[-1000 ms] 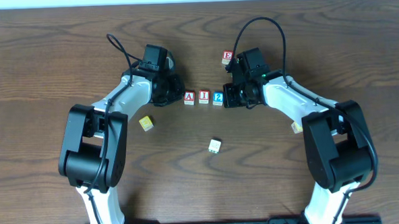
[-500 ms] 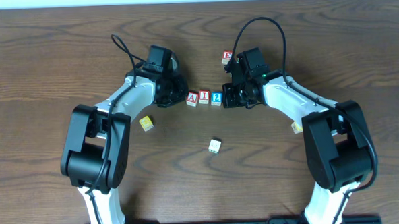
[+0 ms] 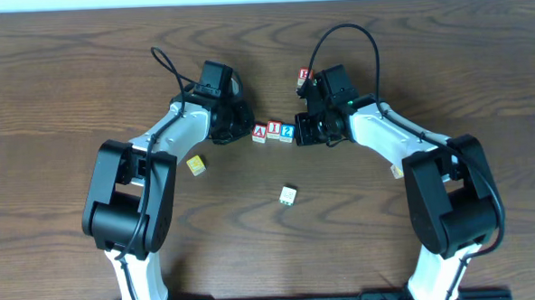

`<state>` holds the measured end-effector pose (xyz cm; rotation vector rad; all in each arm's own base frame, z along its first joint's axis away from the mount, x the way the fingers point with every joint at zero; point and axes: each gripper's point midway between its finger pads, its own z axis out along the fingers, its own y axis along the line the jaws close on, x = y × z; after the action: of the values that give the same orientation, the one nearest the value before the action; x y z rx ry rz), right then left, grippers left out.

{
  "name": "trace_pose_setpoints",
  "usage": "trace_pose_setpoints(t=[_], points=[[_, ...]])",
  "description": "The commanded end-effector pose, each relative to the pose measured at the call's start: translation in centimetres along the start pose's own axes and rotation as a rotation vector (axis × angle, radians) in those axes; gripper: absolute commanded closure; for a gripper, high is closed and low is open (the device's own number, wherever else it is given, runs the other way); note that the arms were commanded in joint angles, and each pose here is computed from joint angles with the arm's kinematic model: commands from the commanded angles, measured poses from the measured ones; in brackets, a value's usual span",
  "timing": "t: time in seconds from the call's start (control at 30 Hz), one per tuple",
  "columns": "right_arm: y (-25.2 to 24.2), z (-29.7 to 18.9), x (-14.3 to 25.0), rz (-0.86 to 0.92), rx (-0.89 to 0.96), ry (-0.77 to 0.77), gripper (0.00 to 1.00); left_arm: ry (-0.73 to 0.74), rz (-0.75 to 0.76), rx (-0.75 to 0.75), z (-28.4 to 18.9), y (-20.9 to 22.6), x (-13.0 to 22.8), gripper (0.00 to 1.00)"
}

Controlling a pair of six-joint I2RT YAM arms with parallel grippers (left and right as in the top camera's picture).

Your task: Spell out Ai2

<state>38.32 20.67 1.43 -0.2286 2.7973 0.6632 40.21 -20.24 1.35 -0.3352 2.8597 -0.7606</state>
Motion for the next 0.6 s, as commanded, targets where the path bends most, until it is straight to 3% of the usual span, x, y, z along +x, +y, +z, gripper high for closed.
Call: trace_pose_setpoints(t=[0.0, 0.57], points=[[0.3, 0.32, 0.16, 0.008, -0.01, 0.007, 0.99, 0.017, -0.018, -0.016, 0.74, 0.35, 0.66, 0.95], [0.0, 0.06, -0.55, 0.01, -0.004, -0.014, 0.99, 0.022, -0.026, -0.024, 0.77, 0.45, 0.87, 0.94]])
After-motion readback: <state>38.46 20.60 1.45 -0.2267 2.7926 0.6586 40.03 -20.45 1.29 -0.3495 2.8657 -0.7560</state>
